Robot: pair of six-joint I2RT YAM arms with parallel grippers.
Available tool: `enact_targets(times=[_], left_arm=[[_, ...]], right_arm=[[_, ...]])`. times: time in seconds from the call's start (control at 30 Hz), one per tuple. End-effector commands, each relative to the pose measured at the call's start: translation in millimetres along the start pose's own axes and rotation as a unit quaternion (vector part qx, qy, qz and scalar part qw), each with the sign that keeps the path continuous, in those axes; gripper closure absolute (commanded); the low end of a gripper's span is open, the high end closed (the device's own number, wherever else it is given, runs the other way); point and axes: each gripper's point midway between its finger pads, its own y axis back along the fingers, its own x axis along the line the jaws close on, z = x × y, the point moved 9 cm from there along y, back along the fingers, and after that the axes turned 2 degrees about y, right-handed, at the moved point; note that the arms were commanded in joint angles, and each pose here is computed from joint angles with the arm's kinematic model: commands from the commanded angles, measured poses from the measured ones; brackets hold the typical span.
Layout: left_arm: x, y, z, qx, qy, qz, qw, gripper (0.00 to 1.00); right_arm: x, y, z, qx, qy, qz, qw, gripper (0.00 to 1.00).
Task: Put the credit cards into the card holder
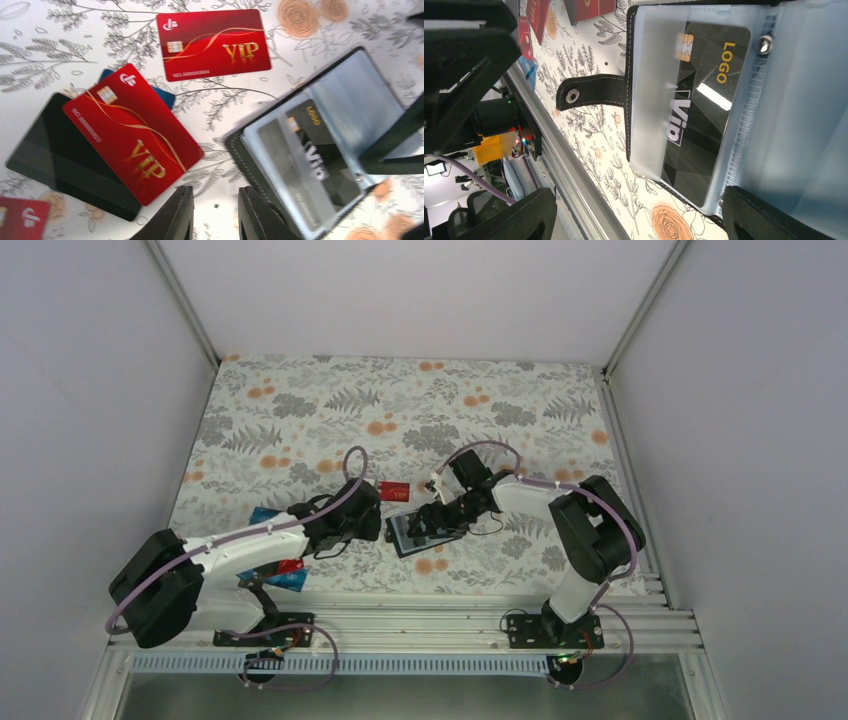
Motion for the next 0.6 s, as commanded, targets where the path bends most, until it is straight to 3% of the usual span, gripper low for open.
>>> enact_targets(times=[0.0,0.33,0.47,0.57], left_arm=[[-11,10,-3,0.013,0.013,-0.023,1.0,0.73],[-35,26,-17,0.028,0.012,-0.06,0.998,0.78],[-41,21,-22,0.037,0.015,-0.058,0.998,0.91],[-49,14,-28,0.043,0.017,-0.068,0.997,0.92]], right_arm=[[8,5,7,-0.011,0.021,-0.009,1.0,0.16],[13,4,23,-0.028,0.031,-0.008,0.999,0.22],[13,11,32,-0.061,0.034,-0.056,0.996,0.31],[15,26,36,-0.102,0.043,-0.119,0.987,0.41]])
